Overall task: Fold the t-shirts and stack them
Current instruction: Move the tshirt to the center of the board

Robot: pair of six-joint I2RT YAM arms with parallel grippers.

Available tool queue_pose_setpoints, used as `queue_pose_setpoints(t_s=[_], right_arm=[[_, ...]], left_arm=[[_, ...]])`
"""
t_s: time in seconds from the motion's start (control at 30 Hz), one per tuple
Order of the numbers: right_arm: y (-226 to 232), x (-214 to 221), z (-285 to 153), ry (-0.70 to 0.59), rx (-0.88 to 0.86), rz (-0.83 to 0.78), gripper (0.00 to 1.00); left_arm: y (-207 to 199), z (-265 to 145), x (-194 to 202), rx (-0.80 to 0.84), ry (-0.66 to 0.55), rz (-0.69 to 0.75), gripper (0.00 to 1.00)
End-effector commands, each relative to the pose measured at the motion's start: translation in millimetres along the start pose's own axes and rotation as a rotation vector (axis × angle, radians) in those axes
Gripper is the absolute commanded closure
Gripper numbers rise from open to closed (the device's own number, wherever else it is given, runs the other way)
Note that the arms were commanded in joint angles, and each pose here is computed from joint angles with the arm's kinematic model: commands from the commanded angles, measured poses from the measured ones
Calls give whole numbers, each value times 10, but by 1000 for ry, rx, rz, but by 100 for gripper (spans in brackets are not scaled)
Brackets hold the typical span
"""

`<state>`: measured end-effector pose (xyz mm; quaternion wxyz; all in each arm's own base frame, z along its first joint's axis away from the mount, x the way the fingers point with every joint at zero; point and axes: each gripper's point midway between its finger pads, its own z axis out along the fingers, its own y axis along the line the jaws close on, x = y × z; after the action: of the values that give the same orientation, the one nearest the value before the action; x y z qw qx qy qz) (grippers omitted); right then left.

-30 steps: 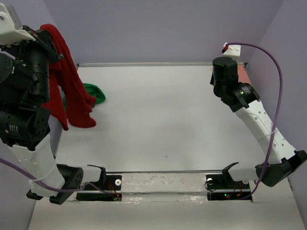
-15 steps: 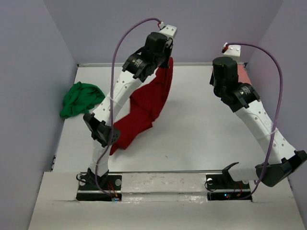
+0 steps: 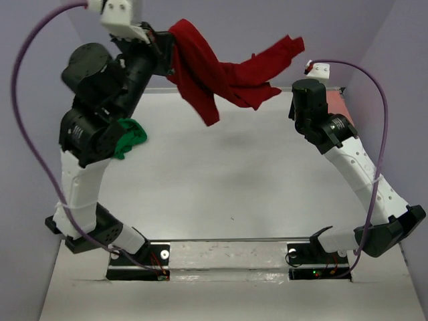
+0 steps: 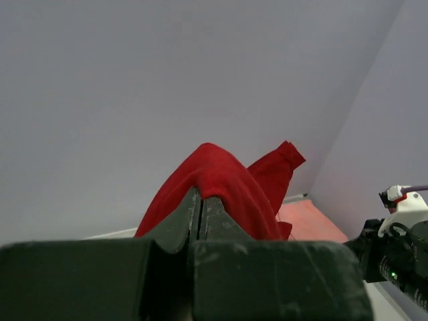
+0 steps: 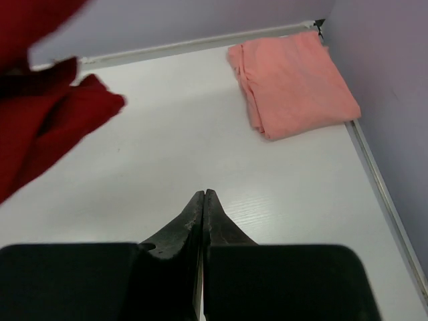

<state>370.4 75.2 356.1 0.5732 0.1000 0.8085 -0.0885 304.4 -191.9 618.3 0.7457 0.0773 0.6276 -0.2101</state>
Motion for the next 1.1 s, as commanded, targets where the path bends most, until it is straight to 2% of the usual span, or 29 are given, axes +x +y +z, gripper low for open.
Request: queue_pose_setpoints(t_s=[0.0,0.07,0.1,0.17,0.2,0.23,0.33,0.37,0.5,0.53,0.6,0.63,0.77,0.9,0.97,1.07], right_arm=[[28,-194,-66,-39,-25,47,100],[18,-225,-95,-47,-30,57,100],[20,-234,-102,-49,-34,59,100],[30,-234,-96,-48,-37,56,100],[45,-217,-83,-42,-40,49,100],[52,-203,-77,-38,-42,46,100],[61,-169,-75,-30,-48,44,100],[62,-167,-73,-30,-48,44,100],[66,-159,-59,-29,-44,41,100],[76,-165,-59,-29,-49,41,100],[96,-174,-55,-28,-55,45,100],[100,-177,-50,-28,-55,44,100],[115,-150,-29,-20,-55,37,100],[95,-142,-31,-19,-46,31,100],[88,-144,-35,-19,-45,31,100],[78,-148,-42,-20,-43,27,100]], left_arm=[[263,196,443,-115,74,1,100],[435,244,716,-164,133,-25,100],[461,313,1140,-166,225,-19,100],[523,329,1446,-194,279,-3,100],[662,298,1596,-270,305,-2,100],[752,263,1588,-319,301,1,100],[1046,74,1201,-420,240,21,100],[1071,11,924,-421,180,11,100],[1102,-114,383,-414,73,30,100],[1086,-211,119,-411,31,30,100],[1038,-81,94,-388,36,41,100],[953,-89,-35,-345,8,24,100],[632,194,96,-183,23,-19,100],[-44,414,195,59,17,-38,100],[-557,385,140,211,-1,-60,100],[-632,377,97,204,-14,-67,100]])
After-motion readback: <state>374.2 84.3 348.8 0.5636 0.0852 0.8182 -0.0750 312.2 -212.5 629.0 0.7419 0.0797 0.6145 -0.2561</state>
